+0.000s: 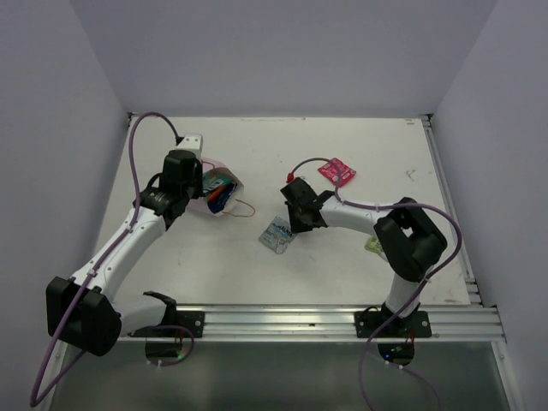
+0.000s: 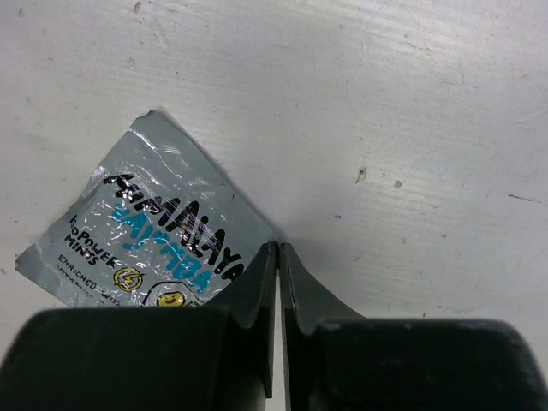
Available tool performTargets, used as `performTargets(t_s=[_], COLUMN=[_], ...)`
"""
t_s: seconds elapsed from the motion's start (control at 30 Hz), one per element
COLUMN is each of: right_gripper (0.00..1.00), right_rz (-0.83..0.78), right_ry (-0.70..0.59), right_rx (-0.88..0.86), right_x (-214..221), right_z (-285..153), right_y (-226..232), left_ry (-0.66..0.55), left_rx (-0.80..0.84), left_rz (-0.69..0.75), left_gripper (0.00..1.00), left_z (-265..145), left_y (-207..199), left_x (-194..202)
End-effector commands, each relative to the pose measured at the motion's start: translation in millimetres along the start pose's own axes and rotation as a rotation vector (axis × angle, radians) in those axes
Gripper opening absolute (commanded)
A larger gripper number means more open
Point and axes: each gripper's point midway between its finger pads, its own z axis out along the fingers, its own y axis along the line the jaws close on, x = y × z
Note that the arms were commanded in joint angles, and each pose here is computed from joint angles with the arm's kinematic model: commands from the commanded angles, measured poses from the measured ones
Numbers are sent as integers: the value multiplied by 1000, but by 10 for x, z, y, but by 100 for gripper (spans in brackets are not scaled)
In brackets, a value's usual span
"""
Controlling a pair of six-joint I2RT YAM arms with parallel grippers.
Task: Place the snacks into the paper bag
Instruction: Pick up the snack from the center of the board.
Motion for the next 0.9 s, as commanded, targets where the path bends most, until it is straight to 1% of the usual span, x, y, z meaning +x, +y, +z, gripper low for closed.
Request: performTargets(t_s=[0.0,0.1,0.23,0.4,0.57,0.6,0.87], right_gripper=[0,0,0,0,0,0,0], right_rz=[-49,-24,26,100,163,177,253], right_ry=[213,186,107,-24,-106,-136,-262], right_rx=[109,58,-16,-136,-215,-240,-332], right_x=[727,649,403,8,-212,-283,-568], right_z=[294,192,-65,-533,-899,-1028,-1617], right_y=[-330,-238,-81,148,259,282,336], left_ry=[-84,-88,-91,-73,-70,-69,-39], left_rx=[-1,0,5,-5,-8,-14,-11], left_rz=[-29,-30,-34,-45,-58,-62,-85], left_gripper=[0,0,0,0,0,0,0], left_z=[-62,-68,-79,-93,-109,-115,-100], left_y=[31,31,22,27,26,36,5], left_x=[-221,-235,-250,-292,-329,-329,-312])
